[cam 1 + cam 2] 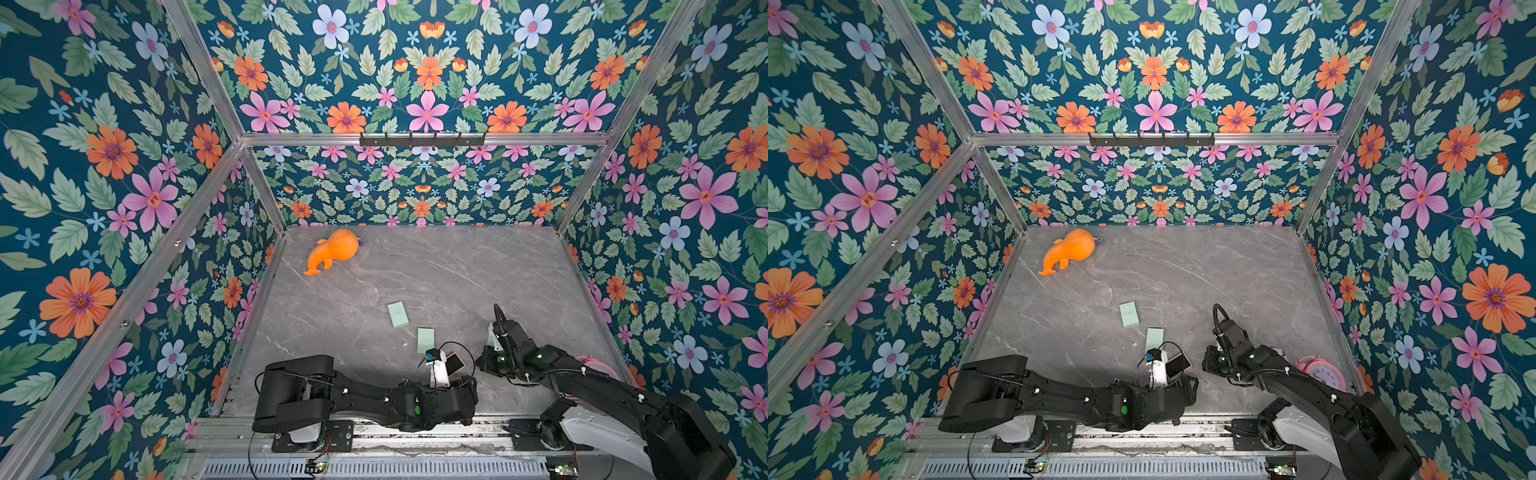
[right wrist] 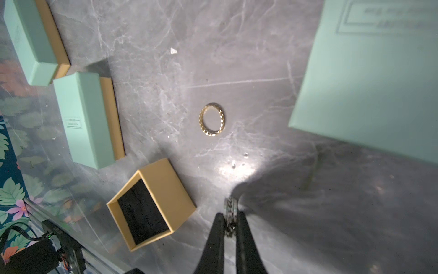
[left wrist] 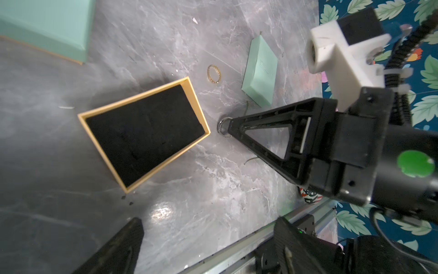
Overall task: Take the rings out of the lift-off lid box
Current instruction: Place the ring at the center of the board.
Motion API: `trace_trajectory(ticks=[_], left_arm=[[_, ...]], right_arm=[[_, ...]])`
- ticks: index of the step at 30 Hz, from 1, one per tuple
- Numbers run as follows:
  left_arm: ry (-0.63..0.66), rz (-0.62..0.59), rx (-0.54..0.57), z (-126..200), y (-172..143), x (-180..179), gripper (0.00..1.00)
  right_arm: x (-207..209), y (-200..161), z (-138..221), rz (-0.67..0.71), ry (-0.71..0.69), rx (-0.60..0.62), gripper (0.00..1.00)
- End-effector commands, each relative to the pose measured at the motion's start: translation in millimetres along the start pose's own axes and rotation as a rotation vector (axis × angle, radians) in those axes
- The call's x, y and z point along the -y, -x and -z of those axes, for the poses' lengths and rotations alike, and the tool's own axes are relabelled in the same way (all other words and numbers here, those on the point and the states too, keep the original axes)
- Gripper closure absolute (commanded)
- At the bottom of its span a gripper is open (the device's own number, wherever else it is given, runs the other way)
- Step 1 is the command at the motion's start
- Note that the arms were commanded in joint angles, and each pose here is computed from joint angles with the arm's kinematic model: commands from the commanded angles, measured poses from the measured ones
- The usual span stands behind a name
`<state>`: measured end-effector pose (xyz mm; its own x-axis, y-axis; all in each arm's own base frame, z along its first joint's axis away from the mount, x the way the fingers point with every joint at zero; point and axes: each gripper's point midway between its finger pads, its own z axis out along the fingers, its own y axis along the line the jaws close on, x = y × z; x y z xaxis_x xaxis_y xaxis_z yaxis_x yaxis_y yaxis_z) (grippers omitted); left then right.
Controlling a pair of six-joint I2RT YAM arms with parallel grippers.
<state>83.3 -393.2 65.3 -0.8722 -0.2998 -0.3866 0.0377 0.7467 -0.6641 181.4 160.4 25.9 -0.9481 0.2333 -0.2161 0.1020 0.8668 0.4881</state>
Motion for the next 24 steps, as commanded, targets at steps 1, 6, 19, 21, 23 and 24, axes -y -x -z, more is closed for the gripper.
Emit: trace_trajectory(ticks=[1,6,19,21,23,24], left_arm=[[-0.007,0.021,0.017,-2,2,1,0.1],[0.001,0.028,0.024,-8,4,0,0.1],[0.028,0.07,0.053,-21,21,-15,0.1],[0.029,0.076,0.052,-24,23,-15,0.1],[0.03,0.082,0.051,-28,25,-14,0.1],[0.028,0.082,0.05,-29,25,-13,0.1]], right_arm=[[12,-5,-1,-0.028,-0.047,-0.009,0.92],[16,-7,-2,-0.038,-0.054,-0.009,0.9],[20,-9,6,-0.05,-0.064,0.007,0.8],[20,-9,8,-0.053,-0.058,0.012,0.78],[20,-9,11,-0.051,-0.057,0.021,0.75],[19,-8,12,-0.05,-0.056,0.026,0.73]])
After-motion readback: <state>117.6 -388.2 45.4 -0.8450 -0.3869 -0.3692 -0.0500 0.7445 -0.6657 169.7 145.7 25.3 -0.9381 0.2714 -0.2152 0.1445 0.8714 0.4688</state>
